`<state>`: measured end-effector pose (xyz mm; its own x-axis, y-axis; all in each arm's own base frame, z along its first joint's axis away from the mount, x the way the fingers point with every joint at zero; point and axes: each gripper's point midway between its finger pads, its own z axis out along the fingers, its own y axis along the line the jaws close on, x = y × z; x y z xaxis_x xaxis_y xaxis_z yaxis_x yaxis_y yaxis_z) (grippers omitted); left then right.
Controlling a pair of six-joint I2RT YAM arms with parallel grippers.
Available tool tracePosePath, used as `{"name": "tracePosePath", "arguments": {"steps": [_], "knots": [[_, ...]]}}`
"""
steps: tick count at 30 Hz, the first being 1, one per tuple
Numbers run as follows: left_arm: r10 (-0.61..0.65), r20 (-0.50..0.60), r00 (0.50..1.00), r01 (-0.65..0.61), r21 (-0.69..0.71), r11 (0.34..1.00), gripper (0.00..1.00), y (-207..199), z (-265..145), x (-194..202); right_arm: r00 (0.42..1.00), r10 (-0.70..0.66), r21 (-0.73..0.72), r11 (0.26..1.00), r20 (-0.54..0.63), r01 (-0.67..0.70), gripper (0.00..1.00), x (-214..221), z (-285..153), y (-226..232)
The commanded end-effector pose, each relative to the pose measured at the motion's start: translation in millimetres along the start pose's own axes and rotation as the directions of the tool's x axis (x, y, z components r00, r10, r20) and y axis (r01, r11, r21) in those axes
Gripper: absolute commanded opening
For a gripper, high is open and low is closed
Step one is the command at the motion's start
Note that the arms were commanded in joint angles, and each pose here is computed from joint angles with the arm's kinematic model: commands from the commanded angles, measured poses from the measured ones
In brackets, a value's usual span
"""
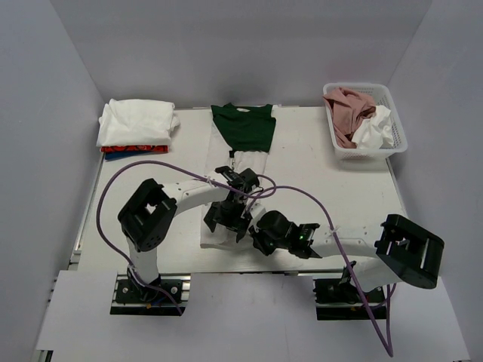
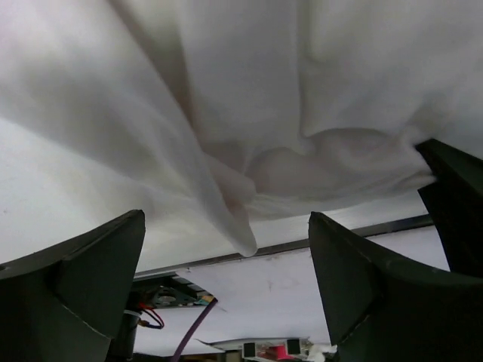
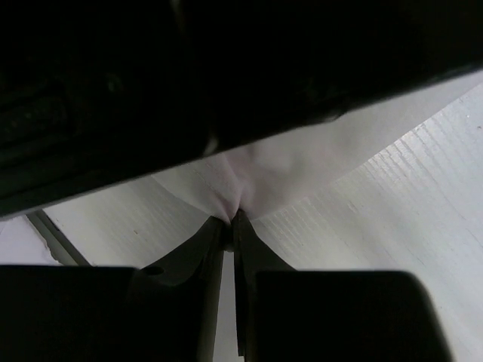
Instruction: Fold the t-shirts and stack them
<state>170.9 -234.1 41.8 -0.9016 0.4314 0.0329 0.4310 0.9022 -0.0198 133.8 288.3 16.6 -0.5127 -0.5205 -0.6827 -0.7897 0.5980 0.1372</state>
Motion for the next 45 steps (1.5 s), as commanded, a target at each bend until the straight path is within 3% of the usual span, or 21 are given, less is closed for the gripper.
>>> {"name": "tracePosePath", "arguments": {"steps": [1,3,8,9,10,15,16,23,26,29,30,36,37,38,39,41,42,45], "knots": [[0.005,0.024,1.000,-0.006,0.050,0.999,1.00,-9,-5,0,0.995,-0.008,0.045,0.999,-0.102,0.013,0.15,36,-5,-12],[-0.005,0.079,0.997,-0.001,0.075,0.997,1.00,-12,-20,-4,0.995,-0.012,0.039,0.999,-0.098,0.015,0.22,35,-6,-11],[-0.166,0.237,0.957,0.157,0.054,0.986,1.00,10,-55,-3,0.999,-0.021,0.010,1.000,-0.037,0.022,0.47,15,-19,-5],[-0.204,0.316,0.926,0.196,0.056,0.979,1.00,21,-70,-6,1.000,-0.019,-0.003,1.000,-0.024,0.019,0.81,10,-22,-1],[-0.254,0.319,0.913,0.247,0.064,0.967,1.00,24,-65,2,1.000,-0.014,-0.009,1.000,-0.021,0.014,0.90,7,-29,0],[-0.477,0.324,0.817,0.492,0.038,0.870,1.00,63,-46,25,0.999,0.049,-0.001,0.999,-0.024,-0.049,0.90,-4,-46,3],[-0.495,0.293,0.818,0.517,0.006,0.856,1.00,71,-32,40,0.996,0.094,0.030,0.995,0.007,-0.094,0.90,-19,-50,2],[-0.568,0.257,0.782,0.535,0.191,0.823,1.00,60,11,44,0.933,0.356,0.113,0.930,-0.050,-0.349,0.90,-24,-55,1],[-0.550,0.257,0.795,0.498,0.242,0.833,0.98,54,16,37,0.918,0.384,0.115,0.920,-0.094,-0.373,0.90,-21,-48,3],[-0.529,0.229,0.817,0.476,0.250,0.843,0.81,49,28,40,0.904,0.407,0.121,0.911,-0.133,-0.393,0.90,-20,-41,5],[-0.520,0.233,0.821,0.467,0.250,0.848,0.69,49,31,40,0.897,0.410,0.140,0.910,-0.166,-0.390,0.90,-12,-35,4],[-0.499,0.218,0.839,0.429,0.299,0.852,0.39,42,39,42,0.881,0.397,0.127,0.918,-0.259,-0.376,0.90,-8,-20,11],[-0.499,0.225,0.837,0.425,0.306,0.852,0.25,42,38,40,0.880,0.396,0.127,0.918,-0.264,-0.375,0.90,-7,-19,11],[-0.499,0.224,0.837,0.426,0.305,0.852,0.16,42,39,43,0.877,0.396,0.130,0.918,-0.271,-0.374,0.90,-8,-17,10],[-0.500,0.238,0.832,0.424,0.306,0.852,0.00,44,37,41,0.876,0.392,0.130,0.920,-0.281,-0.370,0.85,-6,-14,10],[-0.494,0.260,0.829,0.416,0.302,0.858,0.00,46,35,39,0.875,0.386,0.137,0.923,-0.292,-0.361,0.73,-2,-12,8],[-0.495,0.256,0.831,0.424,0.286,0.859,0.00,48,36,42,0.875,0.390,0.142,0.920,-0.285,-0.364,0.59,-5,-11,6],[-0.496,0.289,0.819,0.409,0.314,0.857,0.00,47,26,37,0.881,0.372,0.131,0.928,-0.291,-0.349,0.36,-5,-6,7]]}}
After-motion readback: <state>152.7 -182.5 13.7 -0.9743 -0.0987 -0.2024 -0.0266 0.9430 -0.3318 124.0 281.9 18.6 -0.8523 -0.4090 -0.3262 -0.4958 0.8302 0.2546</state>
